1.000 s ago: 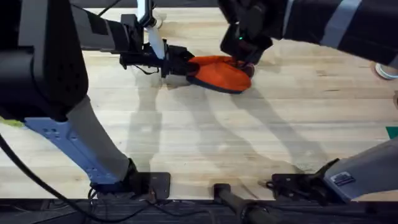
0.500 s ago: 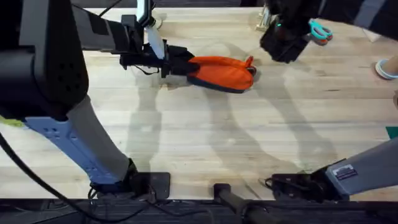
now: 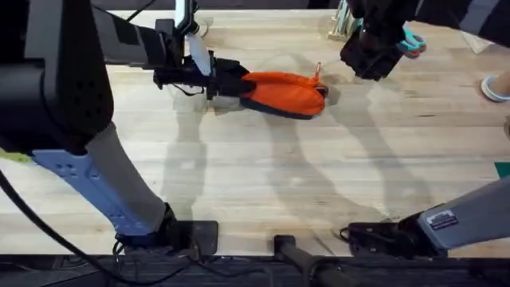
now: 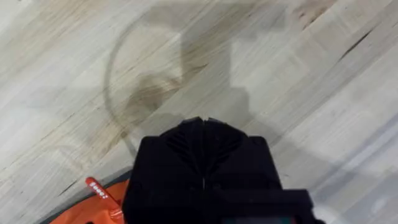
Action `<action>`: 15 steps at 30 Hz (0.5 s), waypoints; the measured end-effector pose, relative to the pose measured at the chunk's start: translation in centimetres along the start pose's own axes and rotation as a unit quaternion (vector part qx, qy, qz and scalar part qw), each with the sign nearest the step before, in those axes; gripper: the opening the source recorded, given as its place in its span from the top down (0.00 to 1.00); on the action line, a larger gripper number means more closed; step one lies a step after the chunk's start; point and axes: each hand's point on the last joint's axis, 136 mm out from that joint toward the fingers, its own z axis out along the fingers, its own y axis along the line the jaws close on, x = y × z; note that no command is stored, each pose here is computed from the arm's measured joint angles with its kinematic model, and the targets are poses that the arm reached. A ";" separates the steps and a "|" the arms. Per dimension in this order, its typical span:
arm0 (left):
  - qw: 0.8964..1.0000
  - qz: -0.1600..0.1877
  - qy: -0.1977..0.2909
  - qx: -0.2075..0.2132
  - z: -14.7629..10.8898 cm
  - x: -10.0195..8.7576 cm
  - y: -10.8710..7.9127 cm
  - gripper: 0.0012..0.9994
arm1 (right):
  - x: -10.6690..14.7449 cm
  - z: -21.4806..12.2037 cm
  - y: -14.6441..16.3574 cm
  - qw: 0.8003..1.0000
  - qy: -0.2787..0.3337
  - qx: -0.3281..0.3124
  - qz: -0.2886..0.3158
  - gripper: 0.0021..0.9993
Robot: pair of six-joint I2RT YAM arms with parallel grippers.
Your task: Unzip the bag, pick up the pens from the table one at a time and place them inside, then zip the bag closed.
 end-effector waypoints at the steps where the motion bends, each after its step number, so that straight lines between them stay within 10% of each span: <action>1: 1.000 0.000 0.000 0.000 0.0 0.0 0.0 0.96 | 0.0 0.0 0.0 1.000 0.000 0.000 0.000 0.97; 15: 1.000 0.000 0.000 0.000 0.0 0.0 0.0 0.96 | -1.8 -3.4 -0.3 0.999 -0.029 -0.043 0.011 0.97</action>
